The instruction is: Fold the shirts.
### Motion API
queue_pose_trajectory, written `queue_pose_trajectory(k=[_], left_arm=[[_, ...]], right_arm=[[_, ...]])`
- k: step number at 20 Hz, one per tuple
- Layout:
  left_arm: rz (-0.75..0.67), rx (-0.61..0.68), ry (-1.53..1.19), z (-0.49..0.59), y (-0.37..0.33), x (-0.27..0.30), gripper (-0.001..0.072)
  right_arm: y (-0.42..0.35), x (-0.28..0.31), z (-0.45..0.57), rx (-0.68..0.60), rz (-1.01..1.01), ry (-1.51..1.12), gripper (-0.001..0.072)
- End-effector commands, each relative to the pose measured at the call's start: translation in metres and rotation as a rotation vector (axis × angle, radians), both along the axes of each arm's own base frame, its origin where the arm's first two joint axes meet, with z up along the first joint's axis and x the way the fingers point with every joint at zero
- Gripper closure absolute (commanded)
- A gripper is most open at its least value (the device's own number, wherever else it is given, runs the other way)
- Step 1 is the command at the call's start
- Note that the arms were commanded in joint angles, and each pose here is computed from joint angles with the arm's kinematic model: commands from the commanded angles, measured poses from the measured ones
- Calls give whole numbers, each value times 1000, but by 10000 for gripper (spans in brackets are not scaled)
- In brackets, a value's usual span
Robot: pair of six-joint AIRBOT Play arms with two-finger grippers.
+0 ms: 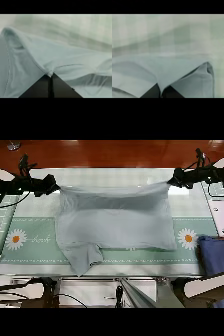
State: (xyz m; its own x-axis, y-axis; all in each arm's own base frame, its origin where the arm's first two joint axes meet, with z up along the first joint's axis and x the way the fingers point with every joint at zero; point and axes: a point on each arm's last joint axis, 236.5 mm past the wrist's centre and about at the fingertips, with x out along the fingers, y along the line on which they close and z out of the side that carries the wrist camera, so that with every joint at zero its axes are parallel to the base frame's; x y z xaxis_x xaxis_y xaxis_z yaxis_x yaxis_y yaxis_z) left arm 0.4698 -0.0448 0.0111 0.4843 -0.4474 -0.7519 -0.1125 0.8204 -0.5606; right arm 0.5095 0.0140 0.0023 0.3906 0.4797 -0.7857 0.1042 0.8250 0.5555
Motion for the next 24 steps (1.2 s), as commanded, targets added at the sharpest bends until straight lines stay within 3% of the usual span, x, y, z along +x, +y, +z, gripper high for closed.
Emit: queue_pose_trajectory(k=[1, 7, 17, 18, 19, 20, 22, 24], left_arm=[[-159, -13, 181, -24, -3, -50, 686], [-239, -51, 416, -77, -9, -98, 687], [-246, -17, 445, -82, 1, -105, 687], [-253, -20, 453, -82, 0, -107, 638], [-259, -24, 459, -81, -1, -109, 372], [-268, -28, 475, -80, -2, -113, 13], [-251, -38, 561, -77, 2, -131, 7], [-236, 11, 594, -69, 23, -149, 7]], right_arm=[[-10, -49, -30, -83, 141, 177, 689], [-18, -71, -72, -113, 106, 322, 688], [-24, -86, -80, -130, 101, 404, 688], [-24, -86, -80, -130, 100, 404, 635], [-21, -86, -80, -123, 102, 403, 342], [-17, -87, -78, -115, 114, 403, 84], [-25, -103, -75, -136, 160, 448, 92], [-69, -128, -64, -234, 118, 518, 92]])
